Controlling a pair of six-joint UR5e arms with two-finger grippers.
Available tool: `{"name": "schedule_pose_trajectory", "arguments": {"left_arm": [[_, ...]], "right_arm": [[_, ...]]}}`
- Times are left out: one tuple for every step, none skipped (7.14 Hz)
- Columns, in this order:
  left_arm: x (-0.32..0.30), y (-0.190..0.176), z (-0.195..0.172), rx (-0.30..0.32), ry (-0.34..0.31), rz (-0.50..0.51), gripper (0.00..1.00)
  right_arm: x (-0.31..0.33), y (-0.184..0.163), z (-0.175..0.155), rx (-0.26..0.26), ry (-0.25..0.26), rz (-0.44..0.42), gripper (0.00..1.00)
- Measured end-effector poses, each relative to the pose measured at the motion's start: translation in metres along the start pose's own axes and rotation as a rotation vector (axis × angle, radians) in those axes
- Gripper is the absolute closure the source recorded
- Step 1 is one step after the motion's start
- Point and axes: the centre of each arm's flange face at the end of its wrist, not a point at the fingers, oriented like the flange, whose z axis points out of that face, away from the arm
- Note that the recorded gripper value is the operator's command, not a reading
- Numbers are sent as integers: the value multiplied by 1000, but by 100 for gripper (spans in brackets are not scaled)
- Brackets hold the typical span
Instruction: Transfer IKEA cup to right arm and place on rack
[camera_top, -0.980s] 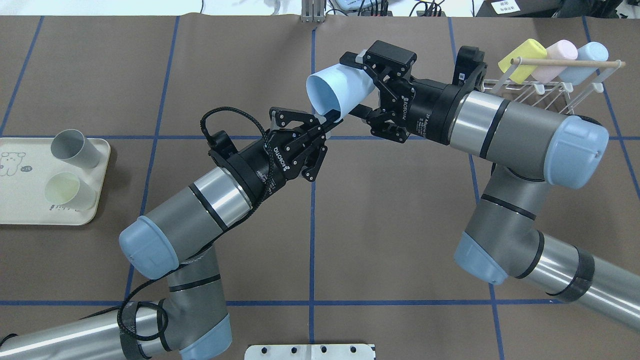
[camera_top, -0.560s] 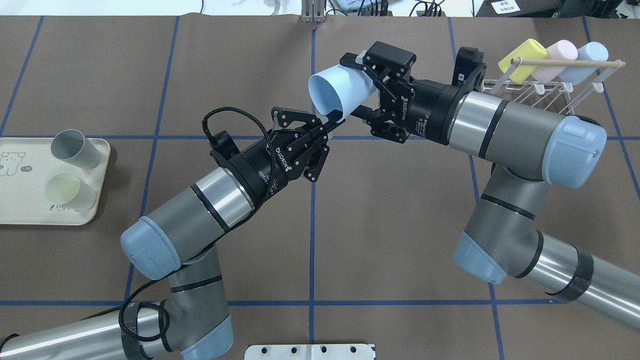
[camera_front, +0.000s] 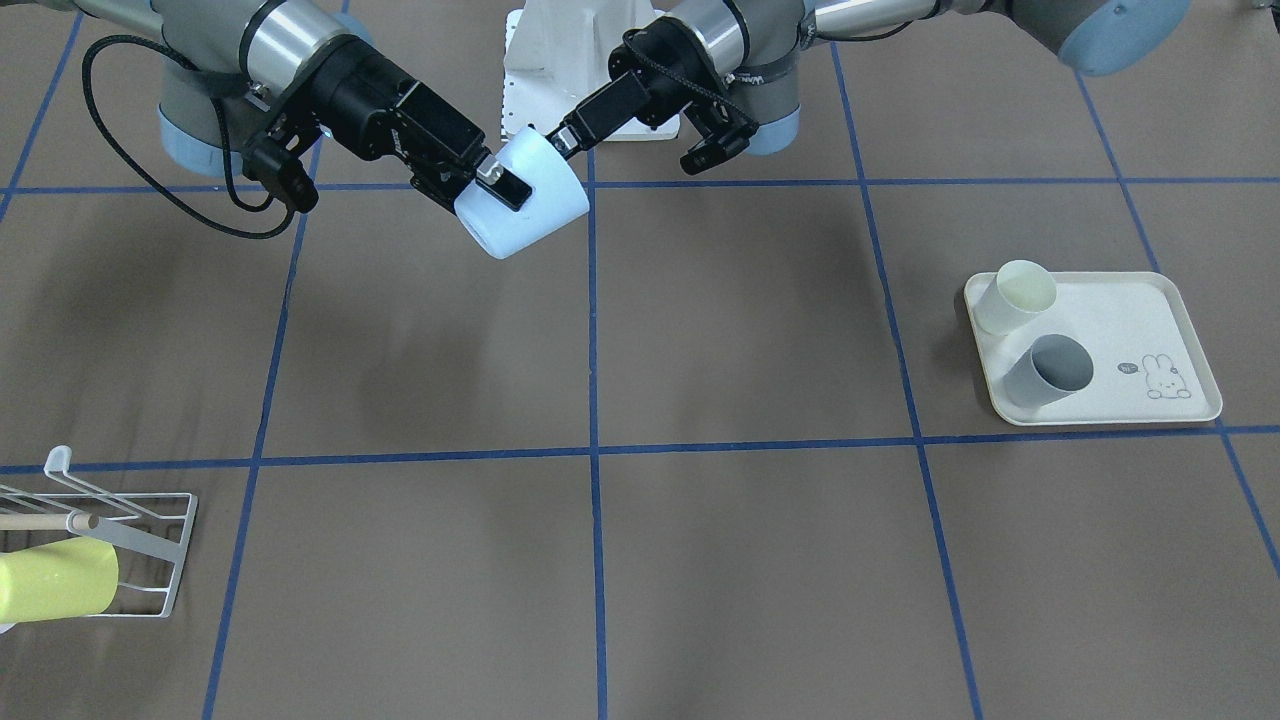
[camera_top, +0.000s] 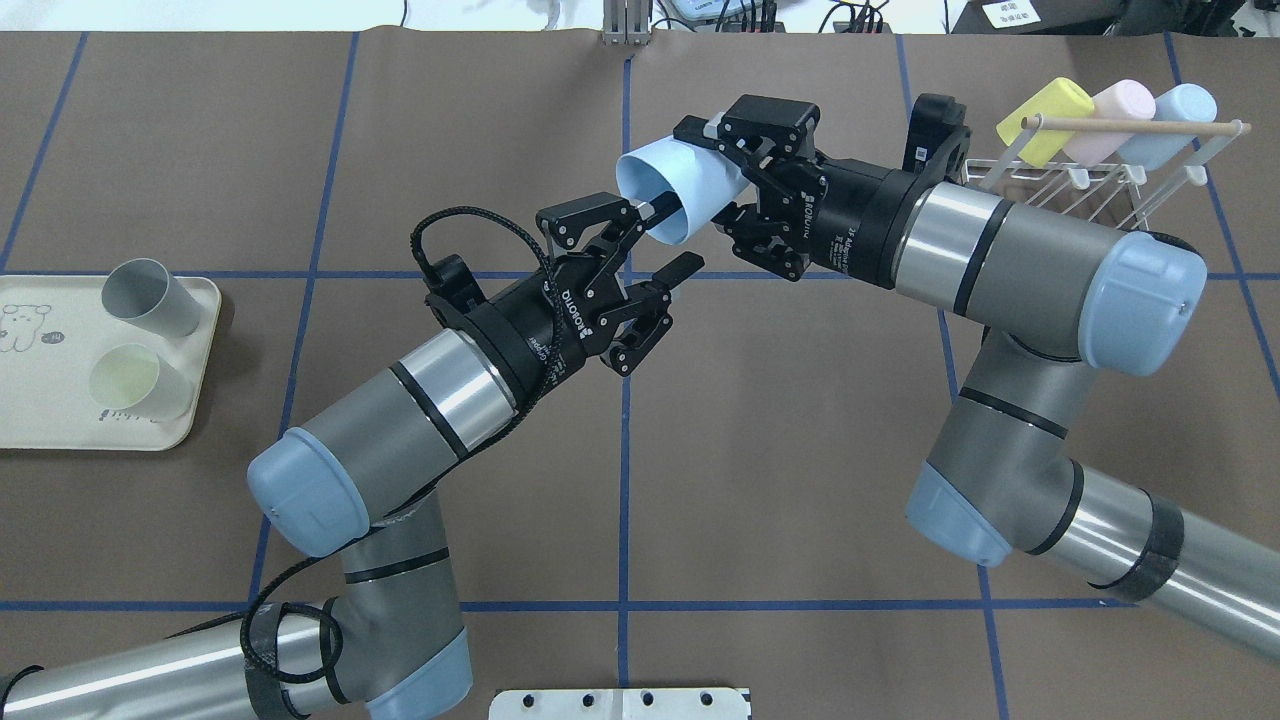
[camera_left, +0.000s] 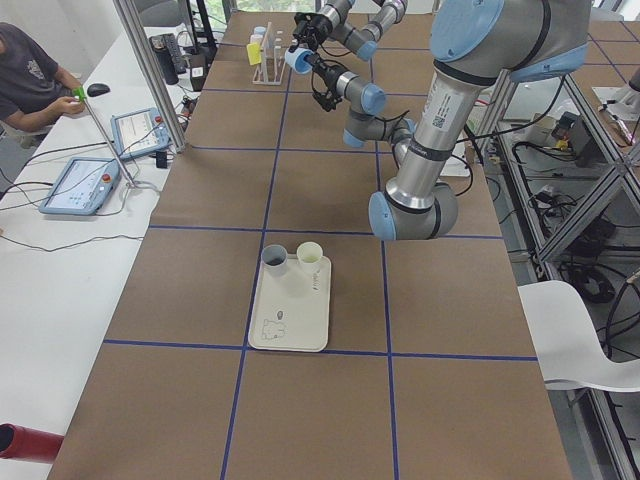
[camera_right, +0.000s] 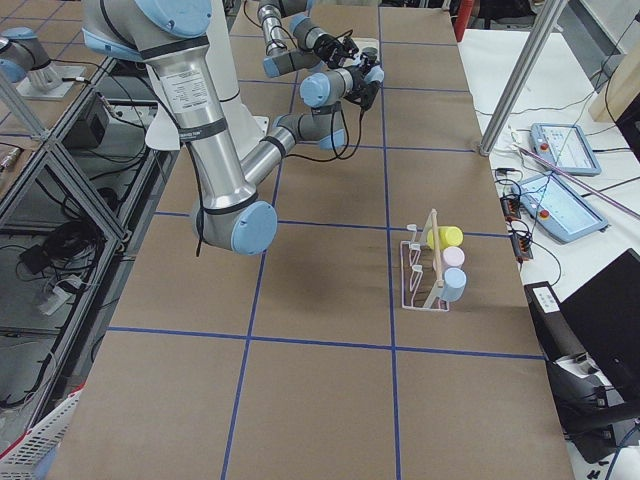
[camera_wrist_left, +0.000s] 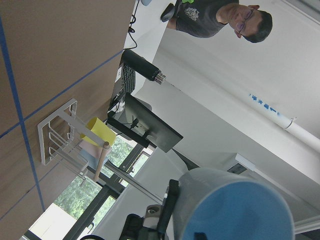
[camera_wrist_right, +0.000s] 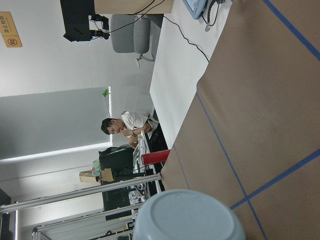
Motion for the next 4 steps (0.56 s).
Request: {"name": "schedule_pose_trajectory", "arguments": {"left_arm": [[1,0,0,0,1,7,0],[1,-1,0,0,0,12,0],[1,-1,-1,0,0,14,0],[1,-1,-1,-1,-1,15,0]], "right_arm": [[-1,-2,-1,0,-8,-3,100],[-4,-6,-3,5,-16,-10,100],[-7,-14,-5,22,-21,-23,100],[-10,-28,-8,47,-23,-43,100]]}}
